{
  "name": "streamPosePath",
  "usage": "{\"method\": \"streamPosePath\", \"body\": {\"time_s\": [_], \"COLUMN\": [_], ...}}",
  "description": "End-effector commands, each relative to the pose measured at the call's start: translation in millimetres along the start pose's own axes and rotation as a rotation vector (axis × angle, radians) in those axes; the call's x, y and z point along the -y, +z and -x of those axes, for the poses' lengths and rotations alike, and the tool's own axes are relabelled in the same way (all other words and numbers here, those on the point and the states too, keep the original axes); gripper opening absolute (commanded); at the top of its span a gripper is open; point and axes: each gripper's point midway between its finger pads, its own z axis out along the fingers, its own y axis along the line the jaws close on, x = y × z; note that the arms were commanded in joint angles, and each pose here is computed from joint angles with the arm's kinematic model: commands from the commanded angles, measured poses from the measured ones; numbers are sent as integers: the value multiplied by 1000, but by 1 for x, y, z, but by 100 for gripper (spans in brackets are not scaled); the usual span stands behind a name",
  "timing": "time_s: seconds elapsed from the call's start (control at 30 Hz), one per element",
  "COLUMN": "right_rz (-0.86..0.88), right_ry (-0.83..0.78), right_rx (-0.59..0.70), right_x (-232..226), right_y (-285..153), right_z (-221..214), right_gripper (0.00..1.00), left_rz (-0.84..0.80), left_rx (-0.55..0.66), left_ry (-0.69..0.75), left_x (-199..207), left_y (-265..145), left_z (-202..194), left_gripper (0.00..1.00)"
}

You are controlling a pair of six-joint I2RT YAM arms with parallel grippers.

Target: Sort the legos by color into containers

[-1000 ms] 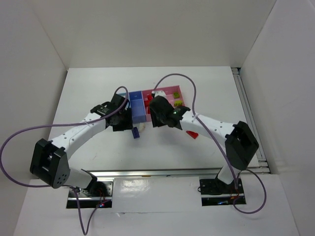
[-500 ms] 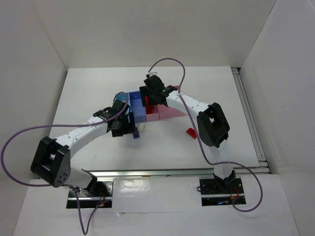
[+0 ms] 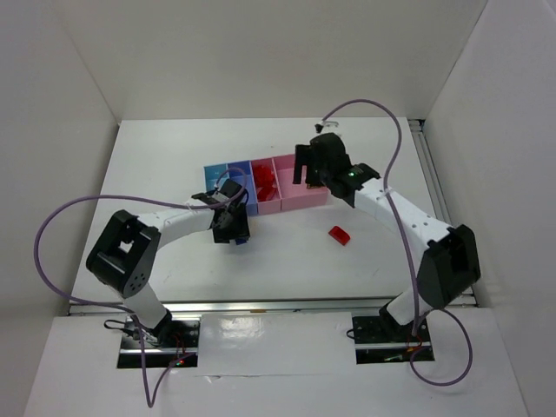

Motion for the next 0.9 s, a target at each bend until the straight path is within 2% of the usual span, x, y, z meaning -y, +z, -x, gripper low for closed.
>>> {"method": "streamPosePath", "body": {"time_s": [0.0,0.13,0.2,0.23,0.27,0.37,0.4,0.53,0.57,0.67,0.77,0.87], "right_rz": [-33,-75,-105,-111,-123,-132,-144,-169,-180,-215,-235,-254], "right_ry": [47,49,58,64,56,73,80,107,107,102,110,105], "right_rx": [55,25,9,13,-17,-32,-32,-51,-40,-81,-109,-120], "right_x": [21,42,57,61,66,79,85,98,101,112,118,123], "right_y": [-19,-26,-26,-29,-27,-32,-32,-38,-41,-42,-43,-46], "right_z": [9,-9,-17,-16,-29,-39,-40,-54,-54,-71,-80,-87], "right_gripper": [88,88,88,88,88,88,88,88,88,88,88,89], "left_rz": [3,67,87,100,100,96,101,60,59,77,137,210], "left_rx": [43,74,66,72,80,95,83,124,164,219,273,274], "left_ry": [-21,1,4,5,13,31,61,93,102,114,99,69], "left_x": [9,5,4,2,6,9,8,15,16,18,10,-1], "left_y": [4,11,11,9,7,-15,-22,-62,-75,-97,-104,-93], "left_z": [13,17,18,20,22,27,21,31,42,61,88,113], "left_gripper": [67,62,50,35,28,14,14,3,2,2,2,2]}}
